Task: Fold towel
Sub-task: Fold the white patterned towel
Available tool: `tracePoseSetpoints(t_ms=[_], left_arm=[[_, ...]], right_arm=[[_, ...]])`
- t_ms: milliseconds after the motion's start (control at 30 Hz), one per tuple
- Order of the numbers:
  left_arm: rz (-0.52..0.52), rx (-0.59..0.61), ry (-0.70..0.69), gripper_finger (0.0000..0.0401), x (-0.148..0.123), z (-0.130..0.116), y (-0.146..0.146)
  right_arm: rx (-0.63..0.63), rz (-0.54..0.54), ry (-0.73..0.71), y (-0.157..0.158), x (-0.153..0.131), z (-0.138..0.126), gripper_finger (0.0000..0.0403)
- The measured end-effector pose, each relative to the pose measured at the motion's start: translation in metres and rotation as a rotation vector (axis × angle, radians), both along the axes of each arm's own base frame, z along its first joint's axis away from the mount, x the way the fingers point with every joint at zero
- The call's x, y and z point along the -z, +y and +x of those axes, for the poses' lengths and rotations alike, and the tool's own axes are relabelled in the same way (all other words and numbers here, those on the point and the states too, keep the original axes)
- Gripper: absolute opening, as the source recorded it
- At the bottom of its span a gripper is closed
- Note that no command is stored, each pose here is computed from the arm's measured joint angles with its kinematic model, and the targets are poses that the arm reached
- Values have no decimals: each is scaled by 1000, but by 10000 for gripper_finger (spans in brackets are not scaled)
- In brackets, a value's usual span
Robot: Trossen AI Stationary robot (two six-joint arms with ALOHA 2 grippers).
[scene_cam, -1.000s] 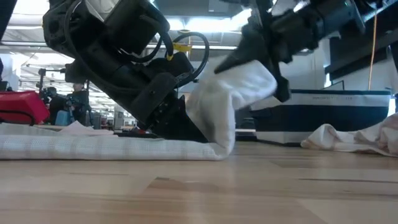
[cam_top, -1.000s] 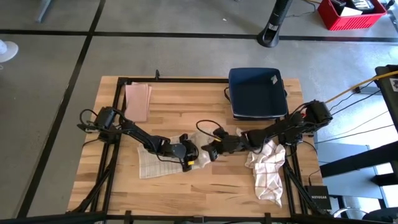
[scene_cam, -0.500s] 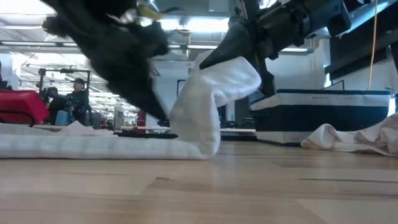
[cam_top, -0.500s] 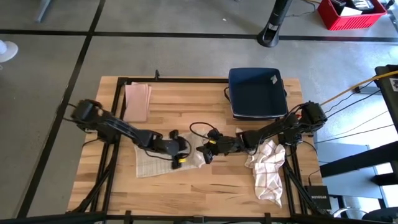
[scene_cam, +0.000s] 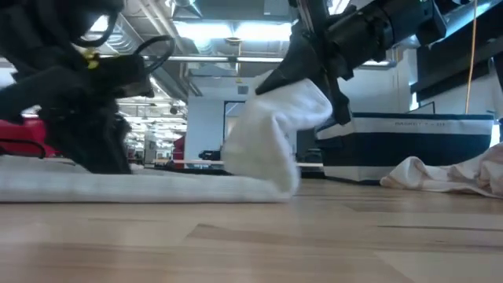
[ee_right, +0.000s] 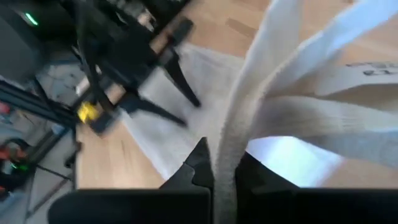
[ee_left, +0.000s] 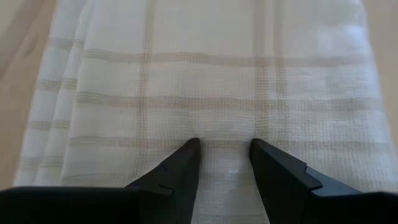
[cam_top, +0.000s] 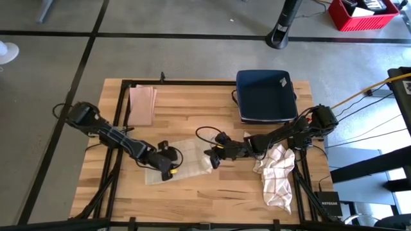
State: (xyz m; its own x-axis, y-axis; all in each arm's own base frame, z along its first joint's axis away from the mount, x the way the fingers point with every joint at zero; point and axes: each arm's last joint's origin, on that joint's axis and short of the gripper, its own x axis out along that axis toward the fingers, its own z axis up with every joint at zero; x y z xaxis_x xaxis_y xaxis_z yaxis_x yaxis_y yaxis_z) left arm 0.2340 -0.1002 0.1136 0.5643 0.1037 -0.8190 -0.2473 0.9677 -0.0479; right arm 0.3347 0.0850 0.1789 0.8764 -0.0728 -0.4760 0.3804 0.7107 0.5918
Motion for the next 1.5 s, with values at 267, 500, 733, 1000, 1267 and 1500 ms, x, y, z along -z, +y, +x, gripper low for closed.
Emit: tracePoseSetpoints(t_ms=[267,500,733,1000,1267,1500], left_arm=[[-4,-19,-153,140,11,26,11],[-16,-29,-238,140,9,37,21],[-22,24,-212,140,-26,19,15],[-167,-50,-44,140,-43,-44,-6],[-164,-147,-88,140,2,-67,-8],[-137,-115,-113,140,2,-65,-7]], right_arm=[[51,65,-138,0,-10,11,16],[48,45,-167,10,-7,50,19],[22,-14,-159,15,-12,68,17],[7,1,-161,15,-11,68,16],[8,59,-201,20,3,85,17],[20,52,-189,23,18,112,18]])
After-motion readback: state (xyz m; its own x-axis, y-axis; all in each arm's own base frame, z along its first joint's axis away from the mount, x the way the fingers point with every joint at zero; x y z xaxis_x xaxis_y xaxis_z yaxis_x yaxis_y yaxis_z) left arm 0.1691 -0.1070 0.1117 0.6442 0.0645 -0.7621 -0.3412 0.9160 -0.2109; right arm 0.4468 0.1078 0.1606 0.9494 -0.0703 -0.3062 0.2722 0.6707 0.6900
